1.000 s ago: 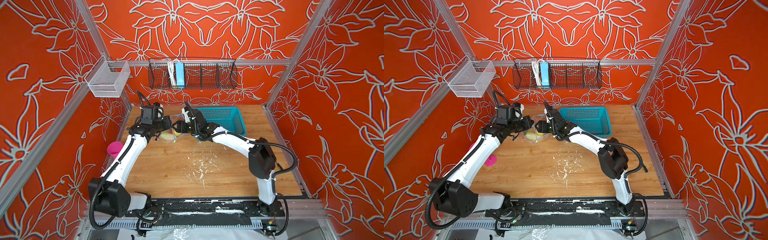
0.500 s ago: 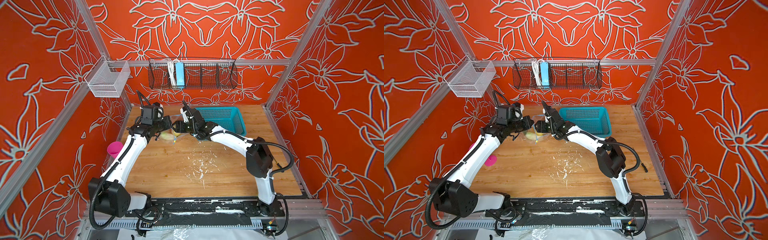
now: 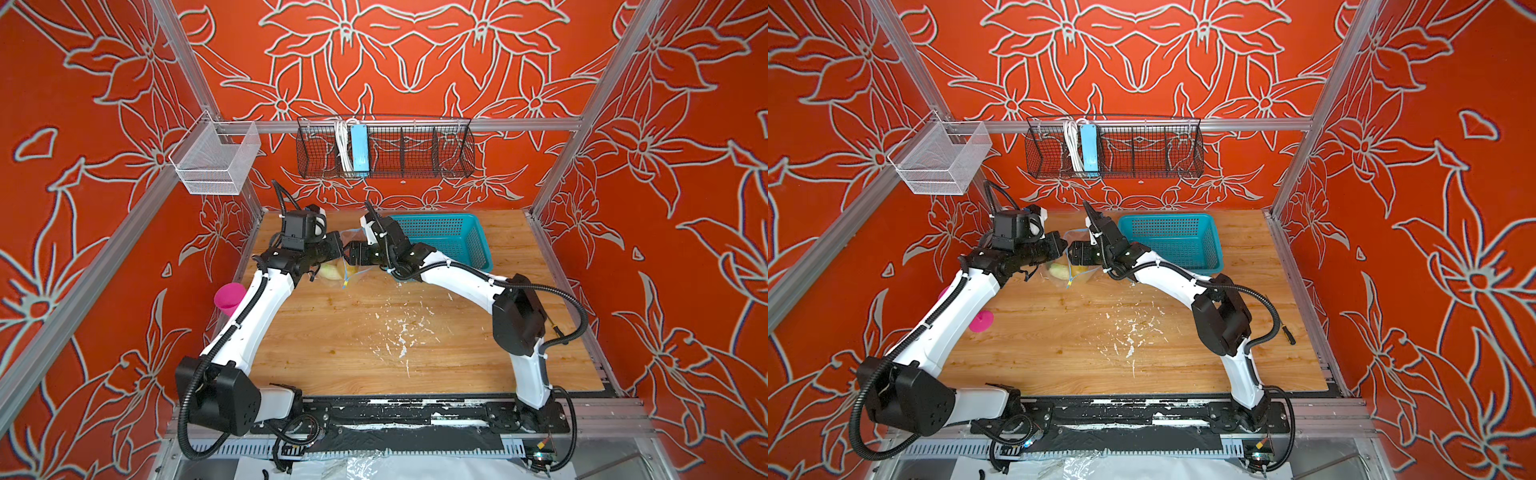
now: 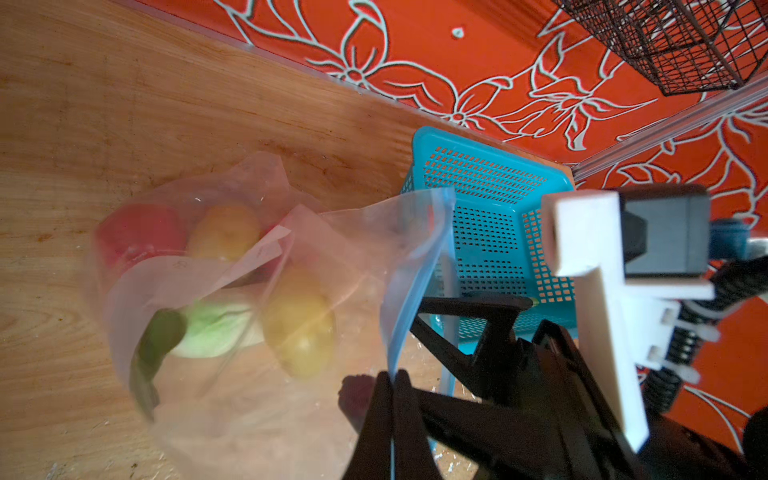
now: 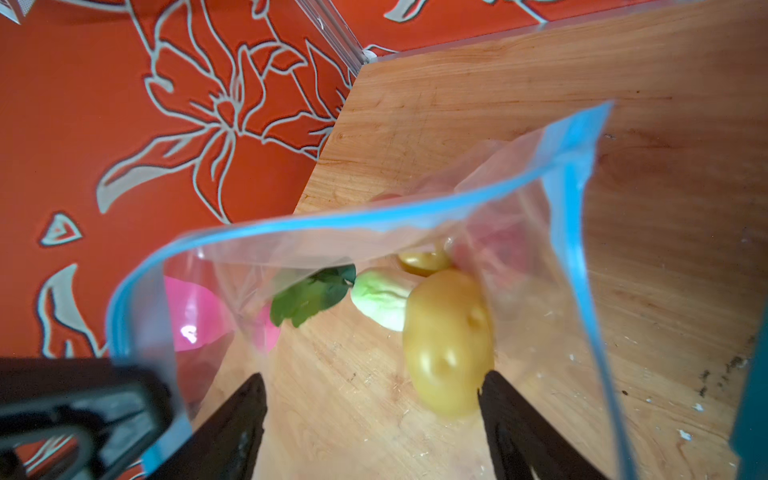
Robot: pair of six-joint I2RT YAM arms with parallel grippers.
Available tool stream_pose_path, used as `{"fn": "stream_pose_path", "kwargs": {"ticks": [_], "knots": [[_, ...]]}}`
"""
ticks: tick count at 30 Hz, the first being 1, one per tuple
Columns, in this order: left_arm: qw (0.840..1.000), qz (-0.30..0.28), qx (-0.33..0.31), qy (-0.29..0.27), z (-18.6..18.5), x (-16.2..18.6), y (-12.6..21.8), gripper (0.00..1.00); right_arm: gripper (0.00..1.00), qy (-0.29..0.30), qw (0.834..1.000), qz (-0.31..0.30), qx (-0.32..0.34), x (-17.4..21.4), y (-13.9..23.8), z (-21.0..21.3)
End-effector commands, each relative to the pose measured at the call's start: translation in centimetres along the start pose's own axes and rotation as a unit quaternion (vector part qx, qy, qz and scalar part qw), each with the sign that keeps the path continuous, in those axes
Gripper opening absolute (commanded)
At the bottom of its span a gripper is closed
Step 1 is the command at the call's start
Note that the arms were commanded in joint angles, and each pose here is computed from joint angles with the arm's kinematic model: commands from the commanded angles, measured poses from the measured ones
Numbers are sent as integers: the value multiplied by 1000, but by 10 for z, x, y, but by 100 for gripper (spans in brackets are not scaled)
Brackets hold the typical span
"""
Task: Place the food in the zip-top bag and seal the zipper
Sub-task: 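Open the right gripper to drop the potato into the bag, then move the open right gripper back over the teal basket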
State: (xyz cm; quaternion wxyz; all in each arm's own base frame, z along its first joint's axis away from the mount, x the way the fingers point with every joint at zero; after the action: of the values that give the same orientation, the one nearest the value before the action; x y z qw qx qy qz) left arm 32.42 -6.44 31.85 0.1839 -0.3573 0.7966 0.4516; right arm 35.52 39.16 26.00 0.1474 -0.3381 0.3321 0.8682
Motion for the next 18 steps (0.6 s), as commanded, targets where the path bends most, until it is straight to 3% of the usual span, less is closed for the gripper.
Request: {"fn": "stream_pose_path", "kwargs": {"ticks": [1, 16, 18], "knots": [[1000, -9, 10, -3, -5, -1, 6, 0, 83, 2, 1000, -18, -16, -8, 13, 14], [1000, -10, 8, -3, -4, 0, 6, 0, 90, 11, 999, -29, -24, -12, 30, 20], [1000, -10, 7, -4, -4, 0, 6, 0, 98, 12, 999, -33, -26, -13, 34, 21]]}}
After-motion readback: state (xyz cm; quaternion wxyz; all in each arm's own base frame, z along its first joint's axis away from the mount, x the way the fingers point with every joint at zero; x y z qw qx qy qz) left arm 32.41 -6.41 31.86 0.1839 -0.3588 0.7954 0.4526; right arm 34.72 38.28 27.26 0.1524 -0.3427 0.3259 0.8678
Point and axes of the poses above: each gripper's point midway between its finger pads, its own y axis back along the fingers, its own z axis along the line the jaws close on, x = y × z, the point moved 9 cm from there along y, back along the fingers, and after that the axes turned 4 degrees about y, right-handed, at the moved point
